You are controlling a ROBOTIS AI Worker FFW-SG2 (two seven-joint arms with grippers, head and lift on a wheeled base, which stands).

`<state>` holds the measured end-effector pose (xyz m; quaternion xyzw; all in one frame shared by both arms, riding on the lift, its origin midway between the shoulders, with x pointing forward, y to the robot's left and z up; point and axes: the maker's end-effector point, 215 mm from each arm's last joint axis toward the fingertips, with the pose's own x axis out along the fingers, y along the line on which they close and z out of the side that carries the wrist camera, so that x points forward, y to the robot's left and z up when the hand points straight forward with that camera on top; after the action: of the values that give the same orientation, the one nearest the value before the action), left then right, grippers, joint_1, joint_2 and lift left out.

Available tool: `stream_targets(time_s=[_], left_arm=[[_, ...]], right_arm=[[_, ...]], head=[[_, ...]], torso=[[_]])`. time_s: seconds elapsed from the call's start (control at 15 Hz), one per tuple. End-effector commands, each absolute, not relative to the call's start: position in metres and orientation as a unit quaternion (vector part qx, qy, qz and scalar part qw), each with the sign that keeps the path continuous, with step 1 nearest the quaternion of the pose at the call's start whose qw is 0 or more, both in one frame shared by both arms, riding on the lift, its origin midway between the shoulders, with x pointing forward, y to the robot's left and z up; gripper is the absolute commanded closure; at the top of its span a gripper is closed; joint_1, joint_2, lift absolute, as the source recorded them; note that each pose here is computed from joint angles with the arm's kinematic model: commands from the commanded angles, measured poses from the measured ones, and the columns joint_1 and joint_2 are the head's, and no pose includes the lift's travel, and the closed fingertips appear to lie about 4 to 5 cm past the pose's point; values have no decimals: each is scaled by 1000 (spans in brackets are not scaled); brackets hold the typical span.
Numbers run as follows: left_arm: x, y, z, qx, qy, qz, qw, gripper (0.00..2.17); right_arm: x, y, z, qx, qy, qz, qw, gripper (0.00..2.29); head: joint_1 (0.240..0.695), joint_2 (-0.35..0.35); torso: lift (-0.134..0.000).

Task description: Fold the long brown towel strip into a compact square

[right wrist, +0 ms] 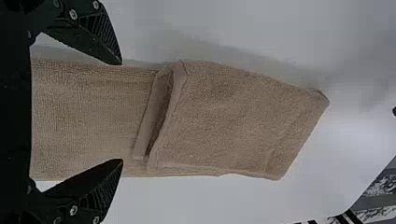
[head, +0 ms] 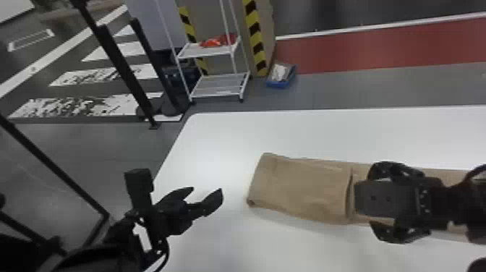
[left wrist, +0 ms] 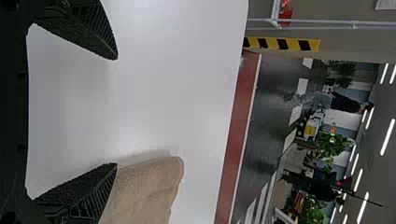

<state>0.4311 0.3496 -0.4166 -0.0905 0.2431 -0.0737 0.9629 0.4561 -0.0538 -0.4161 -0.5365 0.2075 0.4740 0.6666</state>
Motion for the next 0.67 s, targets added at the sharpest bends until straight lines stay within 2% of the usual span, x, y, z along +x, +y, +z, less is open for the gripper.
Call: stream_targets(time_s=[0.0, 0.53, 0.6], left_arm=[[431, 348, -416, -91, 243, -74, 963, 70], [428, 347, -414, -91, 241, -75, 963, 76], [428, 347, -414, -91, 241, -75, 963, 76]], right_arm=[[451, -33, -416, -525, 203, 485, 669, 174], [439, 2, -436, -505, 213, 509, 664, 221], [440, 3, -438, -504, 215, 510, 663, 286]], head=[[695, 350], [695, 350], [695, 350]], torso=[[-125], [-125], [-125]])
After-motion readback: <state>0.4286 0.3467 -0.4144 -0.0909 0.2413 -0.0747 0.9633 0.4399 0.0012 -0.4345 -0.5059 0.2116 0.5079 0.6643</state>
